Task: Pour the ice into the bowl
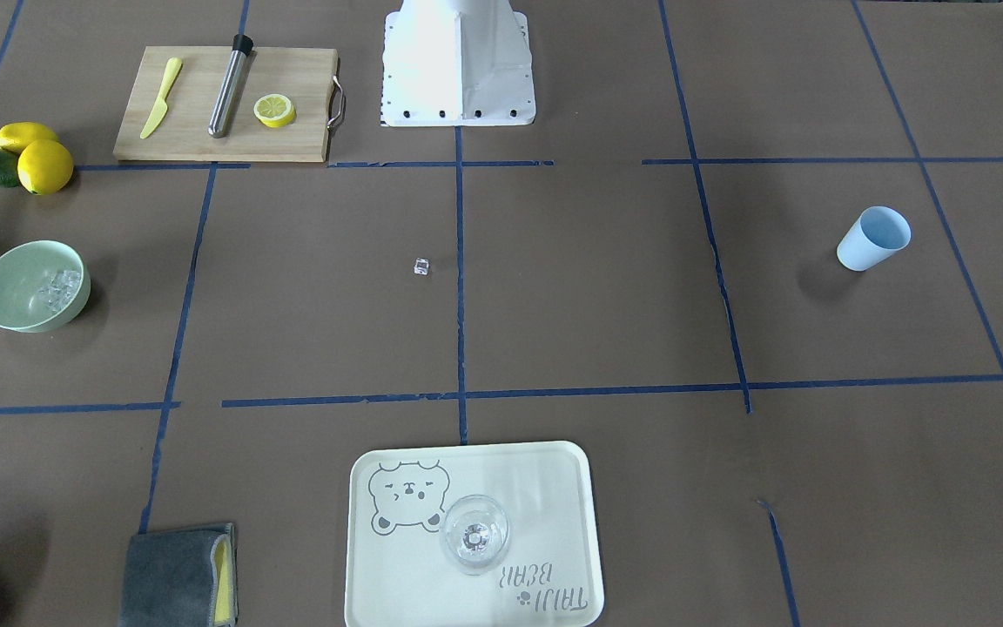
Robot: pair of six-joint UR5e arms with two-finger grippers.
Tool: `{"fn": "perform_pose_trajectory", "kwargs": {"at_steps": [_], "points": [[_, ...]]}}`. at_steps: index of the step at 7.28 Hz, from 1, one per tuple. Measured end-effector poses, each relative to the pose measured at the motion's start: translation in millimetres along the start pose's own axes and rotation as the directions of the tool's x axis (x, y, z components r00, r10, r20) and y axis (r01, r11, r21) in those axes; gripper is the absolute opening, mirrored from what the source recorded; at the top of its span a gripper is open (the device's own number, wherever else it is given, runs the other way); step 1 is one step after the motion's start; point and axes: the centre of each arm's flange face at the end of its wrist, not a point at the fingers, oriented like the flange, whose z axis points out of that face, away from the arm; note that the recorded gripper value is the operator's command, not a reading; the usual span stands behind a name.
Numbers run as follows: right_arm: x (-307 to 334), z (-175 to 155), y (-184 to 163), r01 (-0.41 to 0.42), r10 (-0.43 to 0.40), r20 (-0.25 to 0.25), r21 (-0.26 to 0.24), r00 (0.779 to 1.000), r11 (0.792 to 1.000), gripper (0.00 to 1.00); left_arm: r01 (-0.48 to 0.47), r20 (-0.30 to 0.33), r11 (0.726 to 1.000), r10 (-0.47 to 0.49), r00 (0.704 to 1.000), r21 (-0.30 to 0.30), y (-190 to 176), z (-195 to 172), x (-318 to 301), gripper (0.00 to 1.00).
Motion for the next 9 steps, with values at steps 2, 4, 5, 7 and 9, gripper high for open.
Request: {"fn": "perform_pose_trajectory", "kwargs": {"at_steps": [2,4,5,7,9], "points": [[4,3,-1,-0.007,0.007,-0.001,0.002,1.000,1.000,1.00,0.062,0.005,0.998,-0.062,0.998,-0.008,11,-4,-19,1.00],[3,1,-5,-0.004,0.004,-0.001,0.011,1.000,1.000,1.00,0.157,0.003,0.986,-0.157,0.988,-0.048,20,-3,-30,1.00],[3,1,-5,-0.012,0.012,0.000,0.012,1.000,1.000,1.00,0.191,0.004,0.980,-0.191,0.982,-0.062,24,0,-34,1.00],[5,3,-4,-0.022,0.022,0.000,0.009,1.000,1.000,1.00,0.199,0.006,0.978,-0.199,0.980,-0.060,26,9,-43,1.00],[6,4,-2,-0.026,0.026,0.001,0.006,1.000,1.000,1.00,0.185,0.005,0.982,-0.185,0.983,-0.048,26,15,-49,1.00]]}}
